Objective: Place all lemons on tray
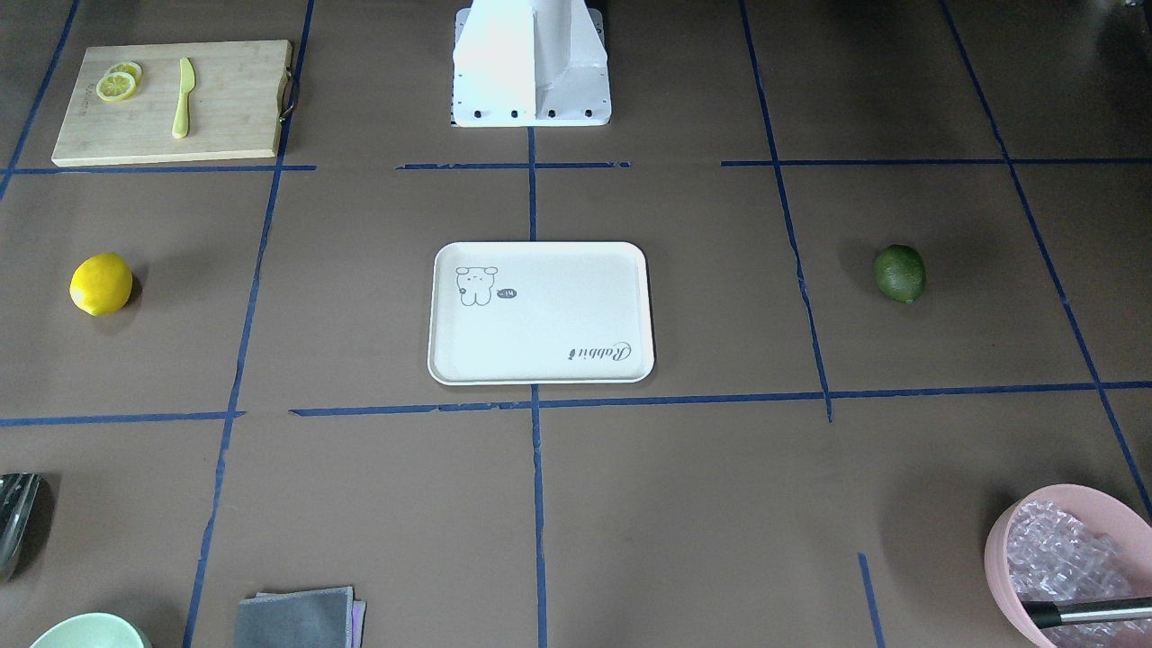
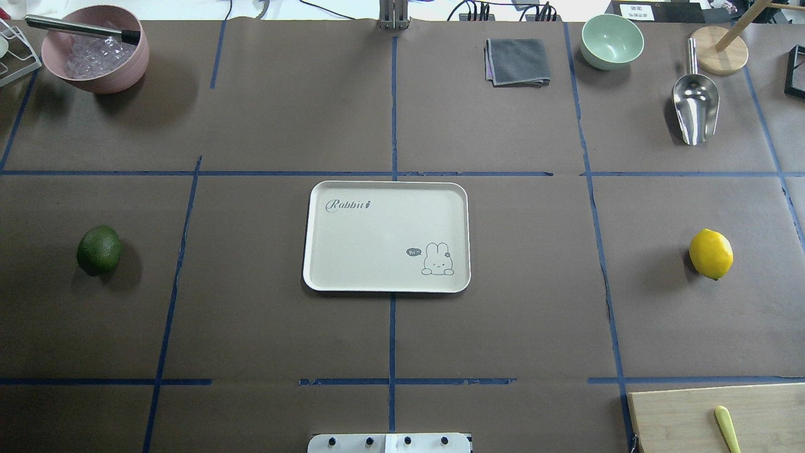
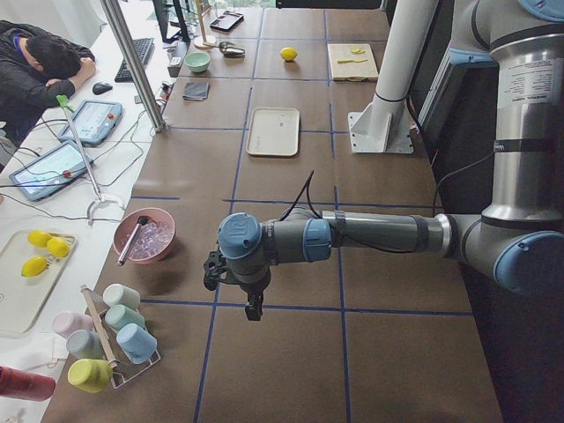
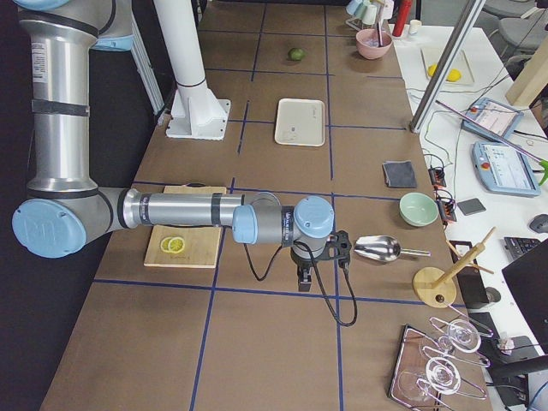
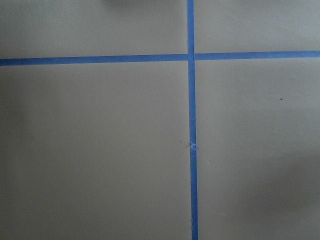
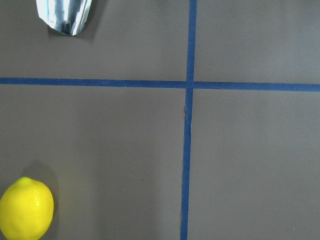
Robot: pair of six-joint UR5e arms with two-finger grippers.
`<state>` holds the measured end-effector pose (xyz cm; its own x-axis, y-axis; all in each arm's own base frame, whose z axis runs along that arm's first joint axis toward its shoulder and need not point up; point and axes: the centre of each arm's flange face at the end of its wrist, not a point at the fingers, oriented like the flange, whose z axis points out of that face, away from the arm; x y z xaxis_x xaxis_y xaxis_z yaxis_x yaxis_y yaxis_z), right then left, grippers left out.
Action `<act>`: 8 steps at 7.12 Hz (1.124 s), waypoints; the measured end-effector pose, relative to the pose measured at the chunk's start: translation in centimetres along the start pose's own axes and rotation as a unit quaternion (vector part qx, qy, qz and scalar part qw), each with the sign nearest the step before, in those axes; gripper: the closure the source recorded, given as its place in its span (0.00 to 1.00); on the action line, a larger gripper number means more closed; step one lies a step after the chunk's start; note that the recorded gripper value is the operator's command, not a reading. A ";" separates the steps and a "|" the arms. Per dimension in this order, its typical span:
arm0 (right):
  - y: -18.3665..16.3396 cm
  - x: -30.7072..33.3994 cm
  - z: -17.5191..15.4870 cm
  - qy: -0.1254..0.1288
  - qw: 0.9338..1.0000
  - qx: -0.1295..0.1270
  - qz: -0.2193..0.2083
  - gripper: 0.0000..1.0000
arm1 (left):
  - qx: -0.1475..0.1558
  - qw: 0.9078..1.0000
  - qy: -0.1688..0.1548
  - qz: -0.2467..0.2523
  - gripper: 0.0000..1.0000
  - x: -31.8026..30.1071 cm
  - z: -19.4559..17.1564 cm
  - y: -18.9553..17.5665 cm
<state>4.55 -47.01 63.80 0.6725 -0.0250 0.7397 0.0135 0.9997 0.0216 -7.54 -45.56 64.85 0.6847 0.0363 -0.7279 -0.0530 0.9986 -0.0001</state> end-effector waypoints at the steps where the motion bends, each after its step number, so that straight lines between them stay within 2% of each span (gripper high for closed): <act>1: -0.1 -0.1 -0.1 0.000 1.000 0.001 -0.001 0.00 | 0.000 1.000 0.000 0.001 0.00 0.0 0.0 0.0; 8: -1.9 -2.3 -1.9 -0.003 0.999 0.022 -0.024 0.00 | 0.003 1.000 0.003 0.001 0.00 0.2 0.0 -0.3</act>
<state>4.38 -48.88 60.72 0.6668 -0.0725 0.7417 0.0129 0.9962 0.0857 -7.40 -45.82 64.75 0.6804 0.0373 -0.7319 -0.0492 0.9988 0.0051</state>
